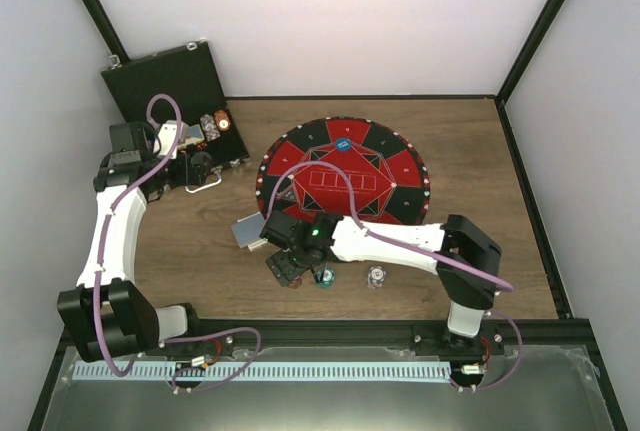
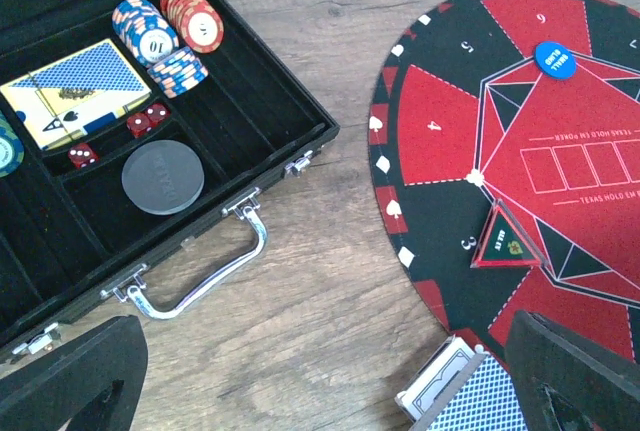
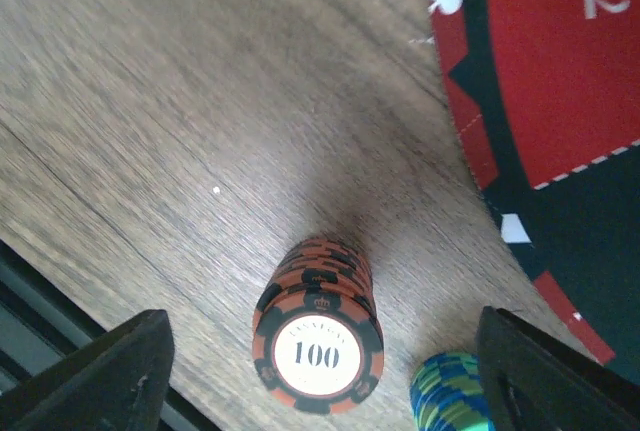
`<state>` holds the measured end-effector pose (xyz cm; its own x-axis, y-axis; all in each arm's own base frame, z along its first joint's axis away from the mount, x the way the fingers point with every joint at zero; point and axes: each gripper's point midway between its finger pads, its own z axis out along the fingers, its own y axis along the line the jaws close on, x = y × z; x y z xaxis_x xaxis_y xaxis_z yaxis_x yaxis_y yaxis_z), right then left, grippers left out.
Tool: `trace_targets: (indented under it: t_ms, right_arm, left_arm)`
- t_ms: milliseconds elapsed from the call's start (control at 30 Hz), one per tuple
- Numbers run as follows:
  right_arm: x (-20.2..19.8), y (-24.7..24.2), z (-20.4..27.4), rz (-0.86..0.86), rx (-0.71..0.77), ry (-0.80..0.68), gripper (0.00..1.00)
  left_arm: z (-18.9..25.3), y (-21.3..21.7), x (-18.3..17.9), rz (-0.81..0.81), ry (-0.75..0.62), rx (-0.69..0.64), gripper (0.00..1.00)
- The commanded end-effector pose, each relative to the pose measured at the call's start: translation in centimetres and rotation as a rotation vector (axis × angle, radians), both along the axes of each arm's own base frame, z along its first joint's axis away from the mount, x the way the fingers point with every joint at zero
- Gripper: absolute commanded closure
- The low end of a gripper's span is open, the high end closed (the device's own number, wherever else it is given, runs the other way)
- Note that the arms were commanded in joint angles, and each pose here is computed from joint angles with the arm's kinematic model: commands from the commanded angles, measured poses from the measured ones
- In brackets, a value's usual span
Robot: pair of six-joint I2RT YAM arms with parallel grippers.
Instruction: Distribute texas hold em gaming equipment
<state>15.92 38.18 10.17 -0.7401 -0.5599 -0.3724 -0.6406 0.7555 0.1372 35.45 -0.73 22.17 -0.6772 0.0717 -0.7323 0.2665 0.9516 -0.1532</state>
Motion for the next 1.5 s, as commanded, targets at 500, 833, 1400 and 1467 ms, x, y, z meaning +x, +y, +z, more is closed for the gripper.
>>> trace_targets:
  t_ms: [500, 833, 1400, 1467]
  right_arm:
    - [-1.2, 1.2, -3.9, 0.042, -0.066, 0.051, 0.36]
    - [-1.0, 1.2, -3.3, 0.028, -0.05, 0.043, 0.55]
    - [-0.5, 1.0, -2.3, 0.016, -0.065, 0.021, 0.82]
    - [-0.2, 1.1, -1.3, 0.01, -0.061, 0.002, 0.87]
  left_arm:
    - [1.7, 0.3, 0.1, -0.019, -0.025, -0.01, 0.0]
    - [1.7, 0.2, 0.2, -0.026, -0.021, -0.025, 0.0]
    - [1.7, 0.1, -0.1, -0.035, -0.021, -0.025, 0.0]
    - [1.6, 0.0, -0.1, -0.04, -0.019, -0.025, 0.0]
